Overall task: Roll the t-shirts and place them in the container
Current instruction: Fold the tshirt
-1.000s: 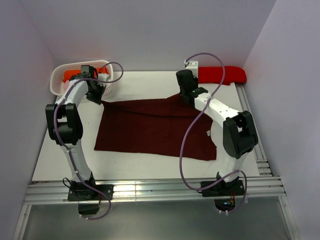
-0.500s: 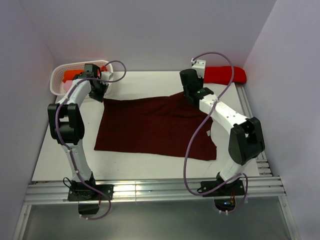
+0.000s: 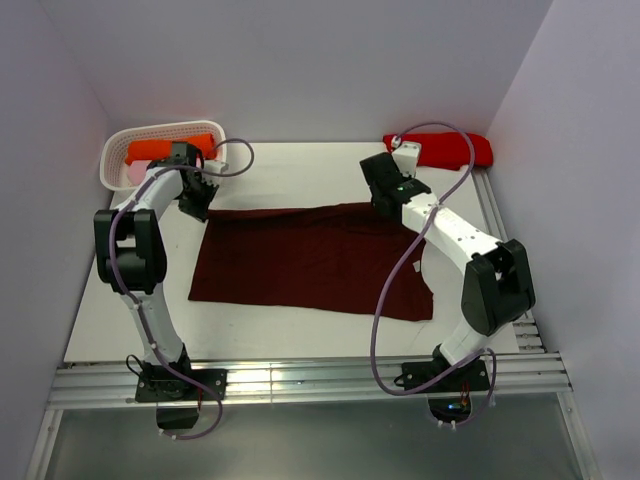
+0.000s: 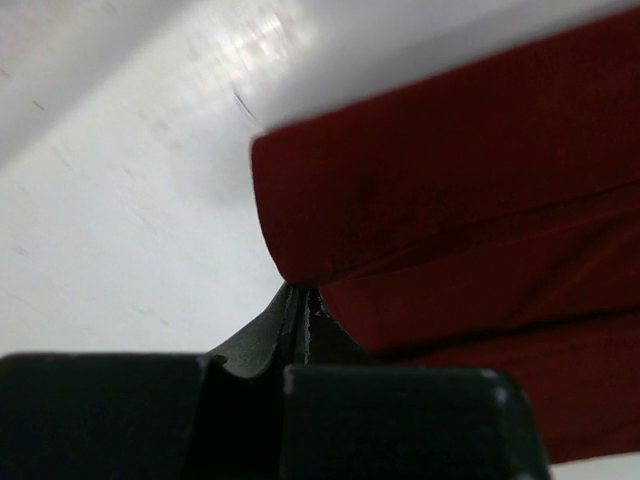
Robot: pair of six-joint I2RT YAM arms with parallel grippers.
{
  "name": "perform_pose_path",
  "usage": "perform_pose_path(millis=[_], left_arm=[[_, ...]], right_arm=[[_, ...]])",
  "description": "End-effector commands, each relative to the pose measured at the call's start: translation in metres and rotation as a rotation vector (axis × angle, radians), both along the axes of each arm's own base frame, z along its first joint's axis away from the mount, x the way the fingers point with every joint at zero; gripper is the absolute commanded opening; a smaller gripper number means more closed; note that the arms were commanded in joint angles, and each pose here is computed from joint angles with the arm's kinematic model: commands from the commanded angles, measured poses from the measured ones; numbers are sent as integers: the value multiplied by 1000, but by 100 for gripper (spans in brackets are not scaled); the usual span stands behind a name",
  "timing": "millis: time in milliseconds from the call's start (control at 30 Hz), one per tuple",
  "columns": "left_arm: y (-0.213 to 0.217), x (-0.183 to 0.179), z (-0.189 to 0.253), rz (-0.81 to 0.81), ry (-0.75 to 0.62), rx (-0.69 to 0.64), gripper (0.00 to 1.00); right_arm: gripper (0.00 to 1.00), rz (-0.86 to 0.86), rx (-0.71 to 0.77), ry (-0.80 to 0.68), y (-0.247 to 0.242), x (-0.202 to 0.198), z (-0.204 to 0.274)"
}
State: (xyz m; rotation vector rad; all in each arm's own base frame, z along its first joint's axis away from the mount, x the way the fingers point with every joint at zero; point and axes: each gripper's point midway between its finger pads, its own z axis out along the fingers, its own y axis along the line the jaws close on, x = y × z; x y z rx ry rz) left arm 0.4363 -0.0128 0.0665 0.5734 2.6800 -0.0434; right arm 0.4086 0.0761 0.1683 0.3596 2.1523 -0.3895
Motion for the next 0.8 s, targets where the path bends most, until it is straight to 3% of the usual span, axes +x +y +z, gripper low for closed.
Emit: perform_pose_path(millis=[0,367,767], left_arm=[[-4,-17,26,-53,-30,-8,0],[-4,-65,7,-98,46,-9,0],[-4,-86,-4,-112,81,-13,0]], right_arm=[[0,-83,49,67,-12,-36,-7],[0,-71,147,159,-3,-86,-39],[0,-42,161,241,15,-111,-70]])
